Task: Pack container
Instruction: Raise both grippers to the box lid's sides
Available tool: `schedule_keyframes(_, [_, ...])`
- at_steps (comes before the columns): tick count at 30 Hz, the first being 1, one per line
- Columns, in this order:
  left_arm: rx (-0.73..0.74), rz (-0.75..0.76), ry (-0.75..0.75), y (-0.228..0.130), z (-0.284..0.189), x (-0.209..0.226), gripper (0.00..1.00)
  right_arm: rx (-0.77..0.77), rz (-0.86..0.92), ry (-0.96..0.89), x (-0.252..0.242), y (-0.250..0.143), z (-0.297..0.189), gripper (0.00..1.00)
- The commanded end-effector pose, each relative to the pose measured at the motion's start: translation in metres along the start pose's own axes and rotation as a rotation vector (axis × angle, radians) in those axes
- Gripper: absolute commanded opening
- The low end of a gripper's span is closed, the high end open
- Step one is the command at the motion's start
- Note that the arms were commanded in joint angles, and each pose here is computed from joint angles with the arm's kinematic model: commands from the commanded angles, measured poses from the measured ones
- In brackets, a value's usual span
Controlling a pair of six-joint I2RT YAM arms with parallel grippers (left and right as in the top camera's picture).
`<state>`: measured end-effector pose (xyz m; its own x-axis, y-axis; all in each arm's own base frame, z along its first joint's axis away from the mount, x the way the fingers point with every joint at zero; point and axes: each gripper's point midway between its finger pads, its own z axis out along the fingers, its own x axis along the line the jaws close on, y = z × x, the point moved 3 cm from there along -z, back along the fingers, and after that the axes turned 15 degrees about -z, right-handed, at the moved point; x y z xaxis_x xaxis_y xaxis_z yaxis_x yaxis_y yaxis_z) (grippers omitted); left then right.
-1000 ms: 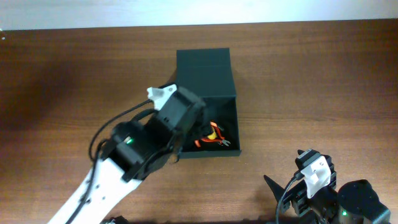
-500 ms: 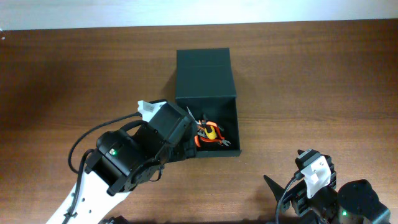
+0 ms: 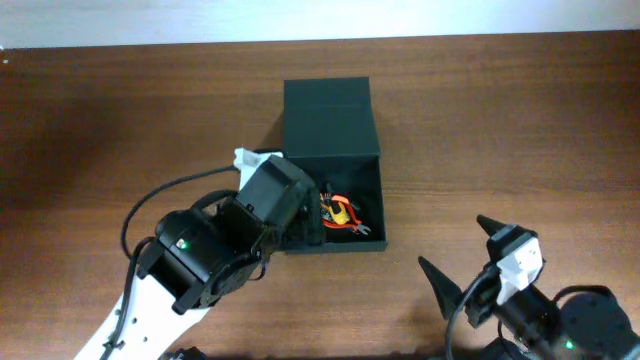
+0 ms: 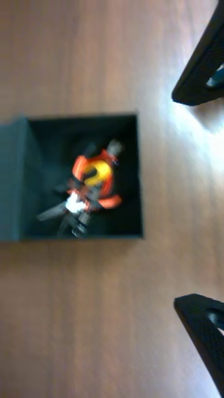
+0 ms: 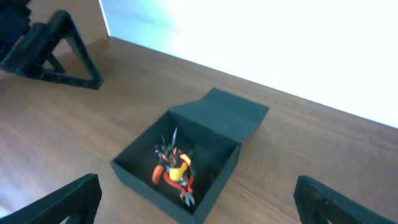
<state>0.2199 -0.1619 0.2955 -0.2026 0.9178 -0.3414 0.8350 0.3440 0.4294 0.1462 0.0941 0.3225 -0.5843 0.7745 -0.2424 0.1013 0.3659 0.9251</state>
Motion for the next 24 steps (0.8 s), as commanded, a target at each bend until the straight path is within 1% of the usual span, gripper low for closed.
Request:
schedule_keyframes(1, [-0.033, -0.018, -0.051, 0.012, -0.004, -0.006, 0.99, 0.056, 0.051, -0.060, -0.013, 0.012, 0.014, 0.99])
schedule_keyframes(5, [-0.068, -0.110, -0.045, 0.036, 0.000, 0.006, 0.99, 0.190, 0.042, -0.106, -0.029, 0.027, 0.044, 0.99])
schedule_keyframes(8, [-0.105, -0.205, -0.060, 0.063, 0.006, 0.016, 0.98, 0.300, 0.049, -0.139, -0.046, 0.038, 0.070, 0.99])
schedule_keyframes(9, [-0.118, -0.227, -0.078, 0.074, 0.008, 0.018, 0.93, 0.333, 0.058, -0.153, -0.055, 0.042, 0.081, 0.99])
schedule_keyframes(10, [-0.131, -0.243, -0.097, 0.085, 0.011, 0.019, 0.85, 0.355, 0.067, -0.168, -0.063, 0.045, 0.090, 0.99])
schedule_keyframes(12, [-0.154, -0.291, -0.115, 0.105, 0.018, 0.026, 0.66, 0.394, 0.085, -0.197, -0.079, 0.049, 0.111, 0.99])
schedule_keyframes(13, [-0.160, -0.310, -0.116, 0.113, 0.023, 0.030, 0.54, 0.415, 0.095, -0.214, -0.089, 0.049, 0.123, 0.97])
schedule_keyframes(14, [-0.165, -0.337, -0.110, 0.122, 0.030, 0.036, 0.40, 0.436, 0.107, -0.231, -0.099, 0.048, 0.135, 0.87])
schedule_keyframes(16, [-0.162, -0.379, -0.094, 0.136, 0.044, 0.047, 0.17, 0.477, 0.127, -0.258, -0.116, 0.040, 0.154, 0.68])
schedule_keyframes(17, [-0.156, -0.396, -0.088, 0.141, 0.051, 0.052, 0.04, 0.502, 0.138, -0.270, -0.124, 0.033, 0.163, 0.53])
schedule_keyframes(18, [-0.144, -0.413, -0.083, 0.145, 0.060, 0.057, 0.02, 0.530, 0.152, -0.280, -0.132, 0.024, 0.171, 0.41])
schedule_keyframes(20, [-0.116, -0.440, -0.079, 0.153, 0.078, 0.064, 0.02, 0.588, 0.188, -0.264, -0.142, 0.002, 0.187, 0.11])
schedule_keyframes(21, [-0.100, -0.452, -0.078, 0.156, 0.088, 0.067, 0.02, 0.611, 0.211, -0.240, -0.144, -0.009, 0.195, 0.04])
schedule_keyframes(24, [-0.048, -0.484, -0.087, 0.163, 0.119, 0.075, 0.02, 0.658, 0.300, -0.128, -0.144, -0.039, 0.217, 0.04])
